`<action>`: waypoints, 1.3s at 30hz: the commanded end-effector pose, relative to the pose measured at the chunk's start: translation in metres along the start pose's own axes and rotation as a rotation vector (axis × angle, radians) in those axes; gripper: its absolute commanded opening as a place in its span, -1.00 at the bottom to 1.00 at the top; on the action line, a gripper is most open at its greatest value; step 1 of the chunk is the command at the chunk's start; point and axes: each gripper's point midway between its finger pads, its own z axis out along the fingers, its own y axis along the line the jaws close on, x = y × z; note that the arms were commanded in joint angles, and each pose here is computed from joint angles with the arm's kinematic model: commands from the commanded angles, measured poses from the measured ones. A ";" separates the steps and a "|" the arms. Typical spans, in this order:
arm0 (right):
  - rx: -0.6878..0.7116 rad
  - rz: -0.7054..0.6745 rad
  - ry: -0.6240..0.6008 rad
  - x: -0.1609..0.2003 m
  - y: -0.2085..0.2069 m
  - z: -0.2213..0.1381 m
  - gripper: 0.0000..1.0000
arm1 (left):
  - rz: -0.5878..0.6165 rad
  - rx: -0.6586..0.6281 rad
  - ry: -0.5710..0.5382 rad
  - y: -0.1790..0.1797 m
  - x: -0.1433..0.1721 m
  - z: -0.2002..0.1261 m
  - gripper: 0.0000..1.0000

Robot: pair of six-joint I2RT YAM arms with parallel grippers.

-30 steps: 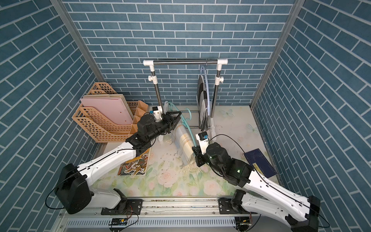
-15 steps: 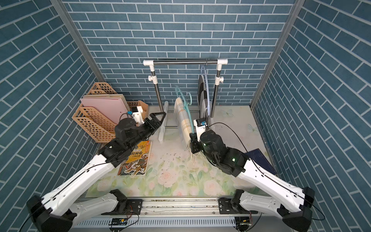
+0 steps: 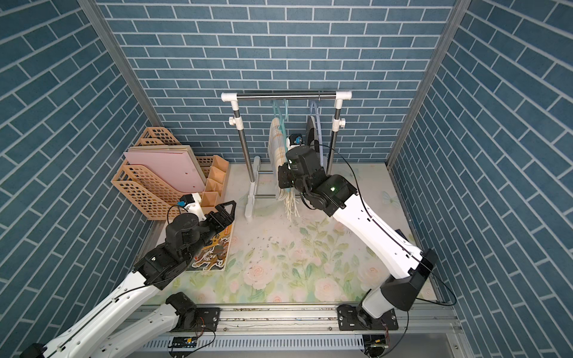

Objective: Hang the scarf on the hanger
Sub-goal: Place the hanger at the clothesline.

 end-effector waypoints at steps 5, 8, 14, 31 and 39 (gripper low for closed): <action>0.012 0.038 -0.069 -0.053 -0.010 0.007 -1.00 | 0.012 -0.008 -0.010 0.010 0.004 0.002 0.88; 0.016 0.049 -0.063 -0.061 -0.014 0.021 -1.00 | 0.012 -0.009 0.008 0.014 0.011 0.005 0.88; 0.016 0.088 -0.022 -0.061 -0.025 0.056 -1.00 | 0.007 -0.020 0.040 0.022 0.023 0.012 0.88; -0.036 0.110 0.083 -0.013 -0.025 0.065 -0.01 | 0.003 -0.034 0.066 0.028 0.033 0.019 0.88; -0.181 0.120 -0.002 0.000 -0.017 0.013 0.54 | 0.041 -0.083 0.064 0.037 0.033 0.020 0.89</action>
